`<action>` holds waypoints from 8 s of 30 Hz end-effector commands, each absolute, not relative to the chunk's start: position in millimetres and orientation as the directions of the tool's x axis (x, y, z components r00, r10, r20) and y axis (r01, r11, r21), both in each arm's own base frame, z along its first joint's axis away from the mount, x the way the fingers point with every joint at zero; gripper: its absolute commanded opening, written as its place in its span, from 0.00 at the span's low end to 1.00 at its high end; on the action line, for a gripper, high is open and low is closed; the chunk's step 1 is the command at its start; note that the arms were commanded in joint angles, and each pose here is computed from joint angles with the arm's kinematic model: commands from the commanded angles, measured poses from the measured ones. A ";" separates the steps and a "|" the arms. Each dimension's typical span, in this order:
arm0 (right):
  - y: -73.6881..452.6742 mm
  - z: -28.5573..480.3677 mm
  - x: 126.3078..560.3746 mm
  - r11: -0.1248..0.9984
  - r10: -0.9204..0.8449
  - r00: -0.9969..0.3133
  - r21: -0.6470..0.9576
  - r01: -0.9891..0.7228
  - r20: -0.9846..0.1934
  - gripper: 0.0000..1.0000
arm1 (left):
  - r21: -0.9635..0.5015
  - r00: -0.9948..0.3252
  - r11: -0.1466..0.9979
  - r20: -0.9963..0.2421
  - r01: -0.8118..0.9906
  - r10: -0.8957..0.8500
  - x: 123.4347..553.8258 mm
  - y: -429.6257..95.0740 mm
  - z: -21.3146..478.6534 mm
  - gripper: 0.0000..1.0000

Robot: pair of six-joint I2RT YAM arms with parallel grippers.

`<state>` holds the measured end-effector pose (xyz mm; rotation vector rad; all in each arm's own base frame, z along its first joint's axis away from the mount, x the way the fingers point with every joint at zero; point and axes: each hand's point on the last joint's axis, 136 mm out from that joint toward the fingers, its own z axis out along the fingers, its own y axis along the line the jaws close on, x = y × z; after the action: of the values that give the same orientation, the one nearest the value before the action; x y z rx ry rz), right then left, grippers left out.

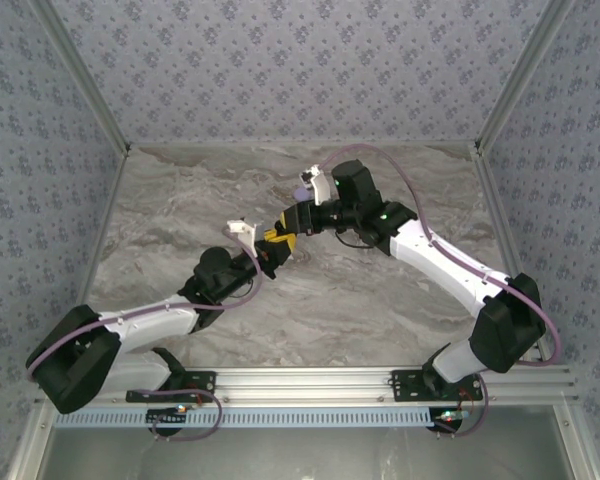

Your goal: Insert the wireless bluetooth earbuds into the charging case

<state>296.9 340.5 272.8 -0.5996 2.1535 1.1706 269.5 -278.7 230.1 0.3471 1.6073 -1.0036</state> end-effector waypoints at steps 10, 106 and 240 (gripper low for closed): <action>343.6 294.6 292.4 0.478 -0.108 -0.661 0.544 -0.689 -0.743 0.26 | -0.421 -0.259 0.559 -0.901 0.714 -0.347 265.9 -277.7 262.0 0.15; 201.6 27.8 313.6 0.979 -0.204 -0.979 0.028 -0.204 0.016 0.37 | -0.328 -0.429 0.775 -0.900 0.541 -0.082 259.0 -239.2 202.4 0.15; 285.8 296.1 298.8 0.611 -0.072 -0.655 0.485 -0.625 -0.753 0.24 | -0.481 -0.342 0.387 -0.861 0.787 -0.376 271.8 -337.9 264.3 0.14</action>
<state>305.6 287.2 286.5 -0.5114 2.1612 0.9989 278.0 -337.1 221.9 0.3678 1.6141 -1.2141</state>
